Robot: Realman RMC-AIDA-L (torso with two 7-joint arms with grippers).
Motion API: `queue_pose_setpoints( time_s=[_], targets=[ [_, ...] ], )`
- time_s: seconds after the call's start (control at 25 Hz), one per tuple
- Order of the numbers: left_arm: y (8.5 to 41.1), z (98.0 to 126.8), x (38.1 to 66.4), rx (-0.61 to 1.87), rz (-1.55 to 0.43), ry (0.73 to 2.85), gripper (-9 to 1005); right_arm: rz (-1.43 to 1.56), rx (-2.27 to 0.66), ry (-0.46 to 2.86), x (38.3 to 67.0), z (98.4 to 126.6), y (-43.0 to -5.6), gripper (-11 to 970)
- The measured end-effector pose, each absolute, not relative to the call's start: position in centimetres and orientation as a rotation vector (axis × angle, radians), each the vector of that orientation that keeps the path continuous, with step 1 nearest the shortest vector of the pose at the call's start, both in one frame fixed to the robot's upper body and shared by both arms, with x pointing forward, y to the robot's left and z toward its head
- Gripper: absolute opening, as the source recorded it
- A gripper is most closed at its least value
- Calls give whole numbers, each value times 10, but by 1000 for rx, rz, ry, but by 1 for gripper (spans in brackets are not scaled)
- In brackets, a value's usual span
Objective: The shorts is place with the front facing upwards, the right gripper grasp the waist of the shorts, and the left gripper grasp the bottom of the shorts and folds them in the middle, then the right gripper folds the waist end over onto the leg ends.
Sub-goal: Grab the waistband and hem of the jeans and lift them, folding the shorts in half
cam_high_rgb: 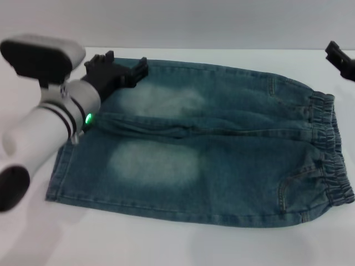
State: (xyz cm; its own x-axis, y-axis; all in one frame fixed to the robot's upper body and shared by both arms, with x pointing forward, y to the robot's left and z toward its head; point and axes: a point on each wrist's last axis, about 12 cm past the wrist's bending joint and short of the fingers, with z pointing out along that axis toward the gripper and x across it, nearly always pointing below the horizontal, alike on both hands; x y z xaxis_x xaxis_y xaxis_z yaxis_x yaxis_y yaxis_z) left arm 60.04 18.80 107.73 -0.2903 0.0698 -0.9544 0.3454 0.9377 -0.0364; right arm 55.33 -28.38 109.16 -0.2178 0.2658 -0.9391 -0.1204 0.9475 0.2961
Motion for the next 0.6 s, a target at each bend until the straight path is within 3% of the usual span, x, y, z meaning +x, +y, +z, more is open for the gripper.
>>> queue_pose_setpoints(
  time_s=[0.36,0.6],
  targets=[
    [190,1150,604,323,-304,2078,790,406,166,1987,556,1153,-279,792],
    [201,1162,596,377,-257,2307,786,450,239,2162,546,1164,-289,792]
  ],
)
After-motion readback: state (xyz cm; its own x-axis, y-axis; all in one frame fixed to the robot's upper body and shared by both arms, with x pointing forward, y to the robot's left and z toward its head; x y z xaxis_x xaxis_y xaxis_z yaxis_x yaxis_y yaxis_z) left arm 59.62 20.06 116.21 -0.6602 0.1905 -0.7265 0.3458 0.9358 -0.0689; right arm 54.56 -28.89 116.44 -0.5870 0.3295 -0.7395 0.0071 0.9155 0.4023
